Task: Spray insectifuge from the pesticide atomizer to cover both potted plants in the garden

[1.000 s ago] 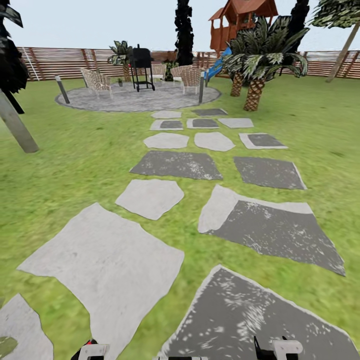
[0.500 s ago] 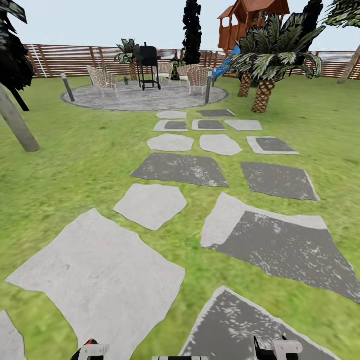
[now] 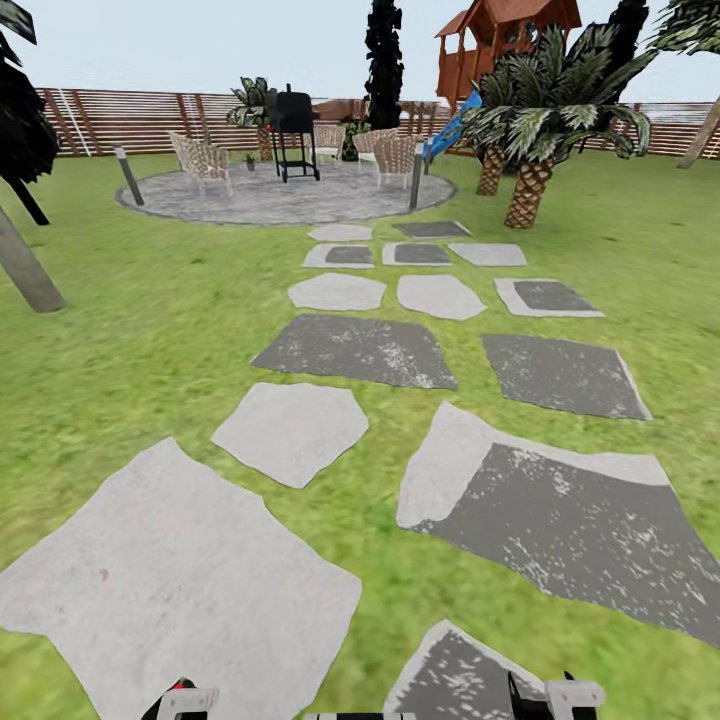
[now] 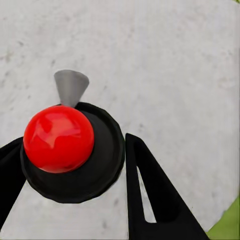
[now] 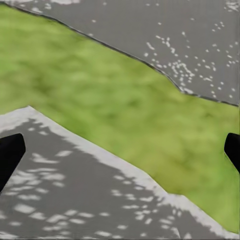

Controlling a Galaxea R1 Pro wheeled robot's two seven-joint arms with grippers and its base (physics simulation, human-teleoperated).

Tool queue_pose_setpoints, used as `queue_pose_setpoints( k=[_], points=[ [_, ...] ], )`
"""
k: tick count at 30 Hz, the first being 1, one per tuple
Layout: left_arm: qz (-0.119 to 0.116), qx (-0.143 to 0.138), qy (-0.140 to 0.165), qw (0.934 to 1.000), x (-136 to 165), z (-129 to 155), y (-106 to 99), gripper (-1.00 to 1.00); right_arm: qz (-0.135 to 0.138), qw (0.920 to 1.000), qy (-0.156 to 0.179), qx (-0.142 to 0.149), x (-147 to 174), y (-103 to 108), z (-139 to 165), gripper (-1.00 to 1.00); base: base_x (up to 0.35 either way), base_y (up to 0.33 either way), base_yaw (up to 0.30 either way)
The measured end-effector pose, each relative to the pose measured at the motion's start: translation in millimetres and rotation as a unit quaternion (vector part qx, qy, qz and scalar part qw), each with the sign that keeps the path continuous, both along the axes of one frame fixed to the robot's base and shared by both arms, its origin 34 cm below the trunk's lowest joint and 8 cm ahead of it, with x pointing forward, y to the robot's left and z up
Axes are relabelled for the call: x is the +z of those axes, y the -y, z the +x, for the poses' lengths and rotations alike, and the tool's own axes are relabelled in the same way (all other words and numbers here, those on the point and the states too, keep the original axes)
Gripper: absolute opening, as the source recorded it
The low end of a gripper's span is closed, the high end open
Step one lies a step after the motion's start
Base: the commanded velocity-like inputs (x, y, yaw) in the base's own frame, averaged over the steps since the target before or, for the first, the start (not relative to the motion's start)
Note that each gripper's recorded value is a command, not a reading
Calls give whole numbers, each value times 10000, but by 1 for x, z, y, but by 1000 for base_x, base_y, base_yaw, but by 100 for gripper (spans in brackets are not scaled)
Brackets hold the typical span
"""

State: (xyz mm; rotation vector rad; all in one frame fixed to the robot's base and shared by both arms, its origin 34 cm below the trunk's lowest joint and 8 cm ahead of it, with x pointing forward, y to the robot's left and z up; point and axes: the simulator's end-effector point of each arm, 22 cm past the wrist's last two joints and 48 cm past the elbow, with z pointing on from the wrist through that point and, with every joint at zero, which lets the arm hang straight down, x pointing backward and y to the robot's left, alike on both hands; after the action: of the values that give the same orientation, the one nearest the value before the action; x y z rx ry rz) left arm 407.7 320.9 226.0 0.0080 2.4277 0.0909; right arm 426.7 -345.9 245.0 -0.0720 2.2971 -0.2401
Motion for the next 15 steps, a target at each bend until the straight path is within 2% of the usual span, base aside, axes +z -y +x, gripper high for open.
queue_pose_setpoints(
  k=[15],
  points=[
    [0,0,98,10000,6,7,0,-100,0,10000,100,0,7,0,6,100,314,-80,0]
  ],
)
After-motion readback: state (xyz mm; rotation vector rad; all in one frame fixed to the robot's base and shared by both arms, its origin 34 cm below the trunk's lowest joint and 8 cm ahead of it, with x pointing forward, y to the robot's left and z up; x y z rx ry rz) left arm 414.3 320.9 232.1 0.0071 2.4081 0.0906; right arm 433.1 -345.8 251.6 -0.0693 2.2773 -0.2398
